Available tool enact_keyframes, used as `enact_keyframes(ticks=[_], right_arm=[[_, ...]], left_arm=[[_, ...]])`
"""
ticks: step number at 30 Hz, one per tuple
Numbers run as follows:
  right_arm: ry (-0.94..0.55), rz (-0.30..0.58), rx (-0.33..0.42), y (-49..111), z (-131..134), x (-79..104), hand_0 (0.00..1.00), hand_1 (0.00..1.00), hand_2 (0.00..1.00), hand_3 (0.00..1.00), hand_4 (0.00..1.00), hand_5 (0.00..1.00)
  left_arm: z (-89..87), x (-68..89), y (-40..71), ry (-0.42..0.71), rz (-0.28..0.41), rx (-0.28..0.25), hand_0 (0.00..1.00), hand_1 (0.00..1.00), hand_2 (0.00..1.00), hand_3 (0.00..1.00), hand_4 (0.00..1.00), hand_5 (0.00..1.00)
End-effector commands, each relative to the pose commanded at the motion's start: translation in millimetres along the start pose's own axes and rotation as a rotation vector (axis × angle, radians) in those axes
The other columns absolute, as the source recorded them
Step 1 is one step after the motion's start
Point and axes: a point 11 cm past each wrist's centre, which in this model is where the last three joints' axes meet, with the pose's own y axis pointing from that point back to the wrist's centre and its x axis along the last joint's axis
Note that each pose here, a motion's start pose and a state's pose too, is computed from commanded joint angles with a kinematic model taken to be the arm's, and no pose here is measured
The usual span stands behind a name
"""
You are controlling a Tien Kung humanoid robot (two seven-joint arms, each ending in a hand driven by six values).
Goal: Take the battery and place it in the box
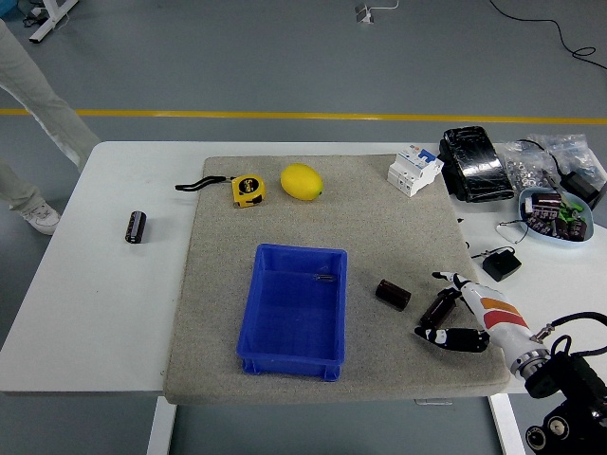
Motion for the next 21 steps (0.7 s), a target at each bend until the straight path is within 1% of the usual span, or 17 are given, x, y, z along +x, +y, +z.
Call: enact_keyframes(ticks=[1, 6, 7, 12, 13, 18, 19, 21], right_arm=[[0.000, 0.000, 0.000, -0.1, 0.5, -0.2, 0.560, 0.584, 0.615, 0.817, 0.998, 0.272], [0.001, -0.006, -0.004, -0.4, 2.8, -1.5, 0.560, 0.584, 0.615, 0.817, 0.998, 0.272], [0.002, -0.007, -0.005, -0.3, 3.2, -1.7, 0.556, 0.574, 0.611, 0.814, 0.998, 0.242], [-0.002, 0.002, -0.003, -0.1, 3.3, -0.5, 0.556, 0.574, 0.611, 0.814, 0.998, 0.242], [-0.007, 0.008, 0.002, -0.1, 2.6, 0.3, 0.447, 0.527, 0.585, 0.792, 0.998, 0.202], [-0.030, 0.027, 0.019, 0.0, -0.9, 2.8, 0.447, 0.527, 0.585, 0.792, 0.998, 0.202], [-0.034, 0.028, 0.020, 0.1, -1.2, 2.9, 0.379, 0.492, 0.546, 0.770, 0.998, 0.187], [-0.041, 0.030, 0.021, 0.3, -1.5, 2.8, 0.379, 0.492, 0.546, 0.770, 0.998, 0.187]], left_arm=[[0.1, 0.0, 0.0, 0.000, 0.000, 0.000, 0.738, 0.681, 0.700, 0.630, 0.670, 0.649], [0.3, 0.2, 0.0, 0.000, 0.000, -0.001, 0.738, 0.681, 0.700, 0.630, 0.670, 0.649], [0.4, 0.2, 0.0, -0.001, 0.000, 0.000, 0.738, 0.681, 0.700, 0.630, 0.670, 0.649], [-0.5, 0.2, 0.0, -0.001, 0.000, 0.001, 0.738, 0.681, 0.700, 0.630, 0.670, 0.649], [-0.6, 0.1, 0.0, -0.002, 0.000, 0.002, 0.738, 0.681, 0.699, 0.631, 0.672, 0.649], [-0.9, 0.3, -0.1, -0.004, 0.000, 0.002, 0.738, 0.681, 0.699, 0.631, 0.672, 0.649], [-1.0, 0.4, -0.1, -0.004, 0.000, 0.003, 0.738, 0.680, 0.699, 0.630, 0.672, 0.648], [-1.3, 0.6, -0.2, -0.006, 0.000, 0.003, 0.738, 0.680, 0.699, 0.630, 0.672, 0.648]])
